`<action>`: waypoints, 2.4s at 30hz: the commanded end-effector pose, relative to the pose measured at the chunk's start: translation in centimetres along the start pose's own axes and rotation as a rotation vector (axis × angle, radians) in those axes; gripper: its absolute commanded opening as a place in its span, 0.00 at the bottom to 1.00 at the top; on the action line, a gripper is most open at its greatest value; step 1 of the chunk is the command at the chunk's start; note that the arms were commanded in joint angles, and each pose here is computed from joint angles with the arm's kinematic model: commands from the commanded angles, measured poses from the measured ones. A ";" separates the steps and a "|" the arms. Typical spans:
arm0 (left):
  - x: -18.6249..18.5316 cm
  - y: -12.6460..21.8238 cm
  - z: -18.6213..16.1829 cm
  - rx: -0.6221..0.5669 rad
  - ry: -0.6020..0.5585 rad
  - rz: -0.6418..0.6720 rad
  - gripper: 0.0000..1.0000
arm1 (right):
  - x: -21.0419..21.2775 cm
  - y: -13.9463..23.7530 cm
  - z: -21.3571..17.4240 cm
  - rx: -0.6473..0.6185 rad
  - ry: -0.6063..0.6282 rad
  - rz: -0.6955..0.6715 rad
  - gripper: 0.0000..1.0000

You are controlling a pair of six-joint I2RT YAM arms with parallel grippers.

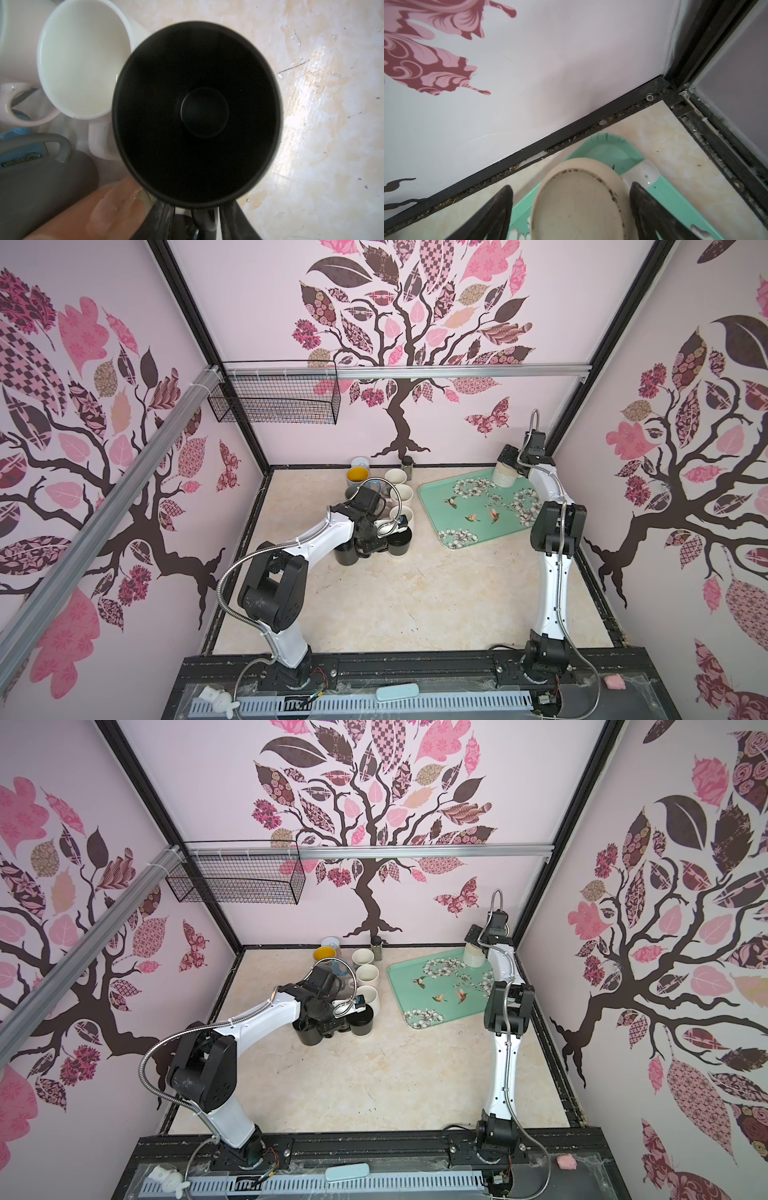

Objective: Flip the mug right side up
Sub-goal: 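Lower the black mug upright by the cluster with the left while the right moves, then open the left gripper at the black mug while the right gripper reaches the beige mug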

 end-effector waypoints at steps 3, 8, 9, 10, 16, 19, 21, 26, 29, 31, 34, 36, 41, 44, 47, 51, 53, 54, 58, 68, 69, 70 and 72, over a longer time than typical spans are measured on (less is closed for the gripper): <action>-0.1 0.7 0.0 -0.026 -0.012 0.026 0.43 | -0.2 -0.7 -0.8 0.042 0.027 0.038 0.85; -0.1 1.6 0.3 -0.049 -0.013 0.048 0.44 | 0.2 -0.5 -1.5 0.087 0.025 0.093 0.75; 0.0 1.9 0.4 -0.058 -0.011 0.054 0.44 | 0.3 -0.3 -1.6 0.092 0.030 0.101 0.72; -0.1 2.1 0.5 -0.066 -0.010 0.055 0.44 | 0.3 -0.3 -1.7 0.097 0.033 0.110 0.70; -0.3 3.3 1.0 -0.110 -0.003 0.068 0.44 | 0.8 0.8 -2.5 0.137 0.035 0.164 0.57; -0.3 4.2 1.3 -0.140 0.006 0.085 0.44 | 1.0 1.6 -3.1 0.157 0.041 0.175 0.55; -0.5 4.8 1.5 -0.164 0.010 0.087 0.44 | 1.4 2.7 -3.1 0.156 0.041 0.185 0.52; -0.8 6.4 2.1 -0.236 0.023 0.099 0.44 | 2.0 4.8 -4.8 0.161 0.008 0.200 0.51; -0.4 7.5 2.5 -0.252 0.075 0.155 0.44 | 2.6 6.5 -6.2 0.156 -0.018 0.202 0.51; -0.5 8.2 2.6 -0.266 0.097 0.155 0.44 | 2.8 7.6 -7.6 0.169 -0.036 0.204 0.51; -1.0 9.3 2.9 -0.322 0.119 0.133 0.44 | 3.9 9.5 -9.5 0.189 -0.063 0.236 0.53; -1.4 9.9 2.9 -0.363 0.144 0.118 0.44 | 5.3 10.8 -10.9 0.202 -0.044 0.268 0.56; -2.5 11.1 3.0 -0.437 0.186 0.061 0.44 | 6.9 13.2 -11.4 0.222 0.007 0.307 0.65; -3.3 11.4 2.9 -0.455 0.208 0.020 0.44 | 7.0 14.8 -9.6 0.182 0.042 0.323 0.69; -4.3 11.3 2.9 -0.470 0.216 -0.014 0.44 | 6.6 15.5 -7.8 0.136 0.058 0.332 0.70; -5.8 10.8 3.8 -0.459 0.183 -0.040 0.44 | 5.1 14.1 -6.7 0.148 0.029 0.329 0.62; -6.4 10.5 4.3 -0.449 0.167 -0.054 0.44 | 4.7 12.8 -6.8 0.180 0.038 0.326 0.58; -6.7 10.3 4.6 -0.445 0.160 -0.063 0.44 | 4.6 12.0 -7.1 0.204 0.041 0.325 0.55; -7.2 9.9 5.5 -0.439 0.152 -0.089 0.44 | 4.5 10.1 -8.9 0.269 0.038 0.372 0.45; -7.2 9.6 5.4 -0.420 0.157 -0.098 0.43 | 4.5 9.1 -12.5 0.373 0.024 0.446 0.29; -7.2 9.6 5.4 -0.421 0.158 -0.097 0.43 | 4.5 9.4 -12.9 0.380 0.021 0.447 0.28; -7.2 9.7 5.4 -0.423 0.159 -0.097 0.43 | 4.5 9.7 -13.2 0.384 0.021 0.447 0.28; -7.3 9.7 5.3 -0.425 0.158 -0.095 0.43 | 4.7 10.4 -14.1 0.398 0.024 0.458 0.26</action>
Point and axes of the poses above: each gripper's point midway between its finger pads, its own y axis back along the fingers, its own x axis along the line the jaws close on, z = x × y, the point moved 9 cm from there along y, back along the fingers, and after that the axes turned 10 degrees about y, right-handed, at the moved point
